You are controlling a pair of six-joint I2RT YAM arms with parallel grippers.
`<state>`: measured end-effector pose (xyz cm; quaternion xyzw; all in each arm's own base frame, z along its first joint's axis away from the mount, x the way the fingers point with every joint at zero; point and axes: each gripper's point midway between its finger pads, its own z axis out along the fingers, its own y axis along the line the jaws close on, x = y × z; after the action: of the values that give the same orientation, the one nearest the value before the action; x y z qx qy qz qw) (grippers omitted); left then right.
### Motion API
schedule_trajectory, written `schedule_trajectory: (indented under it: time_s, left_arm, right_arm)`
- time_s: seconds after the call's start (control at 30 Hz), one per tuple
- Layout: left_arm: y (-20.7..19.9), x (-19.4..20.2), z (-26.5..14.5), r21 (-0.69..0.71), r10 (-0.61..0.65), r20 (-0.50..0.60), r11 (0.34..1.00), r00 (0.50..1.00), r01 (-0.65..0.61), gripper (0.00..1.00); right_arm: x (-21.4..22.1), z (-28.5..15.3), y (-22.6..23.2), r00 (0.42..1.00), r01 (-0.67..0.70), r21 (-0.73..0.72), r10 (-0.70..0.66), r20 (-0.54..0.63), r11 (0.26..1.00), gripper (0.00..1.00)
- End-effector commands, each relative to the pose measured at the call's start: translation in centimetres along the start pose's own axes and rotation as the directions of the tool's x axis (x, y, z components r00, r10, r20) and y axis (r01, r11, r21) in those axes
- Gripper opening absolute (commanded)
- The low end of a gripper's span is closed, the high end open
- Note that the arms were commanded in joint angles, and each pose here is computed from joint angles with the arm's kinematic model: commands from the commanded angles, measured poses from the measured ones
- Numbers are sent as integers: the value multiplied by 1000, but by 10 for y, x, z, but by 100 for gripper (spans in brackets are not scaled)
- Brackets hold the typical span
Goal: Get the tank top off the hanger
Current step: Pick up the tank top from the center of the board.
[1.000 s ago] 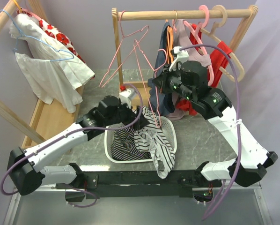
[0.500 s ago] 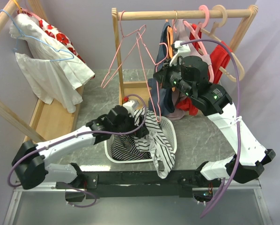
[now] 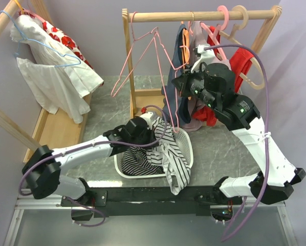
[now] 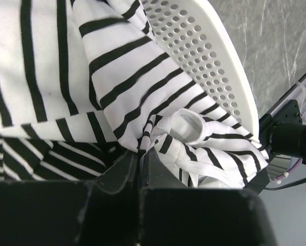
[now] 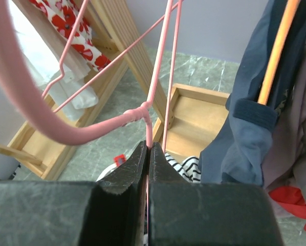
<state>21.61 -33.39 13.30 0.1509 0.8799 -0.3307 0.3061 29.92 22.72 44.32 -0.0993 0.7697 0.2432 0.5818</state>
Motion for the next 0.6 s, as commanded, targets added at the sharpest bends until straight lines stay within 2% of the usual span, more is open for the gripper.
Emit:
schedule_trajectory:
  time_s: [0.0,0.13,0.33,0.4,0.47,0.57]
  left_arm:
    - [-20,-44,-40,17,64,151,998,986,-67,1]
    - [-36,-82,-102,30,129,304,989,944,-145,1]
    - [-57,-118,-186,32,201,456,970,867,-242,1]
    - [-68,-127,-205,51,217,483,960,848,-274,1]
    - [-76,-130,-216,65,226,475,955,851,-290,1]
    - [-73,-123,-207,62,246,428,952,870,-299,1]
  right_arm:
    - [-27,-16,0,994,-5,-3,5,108,1000,0]
    - [-22,-15,-4,995,-12,9,11,99,1000,0]
    - [-17,-13,-8,996,-9,20,7,91,1000,0]
    - [-17,-13,-9,996,-11,23,9,94,1000,0]
    - [-18,-13,-10,995,-14,23,12,100,1000,0]
    - [-19,-14,-10,994,-17,22,15,106,1000,0]
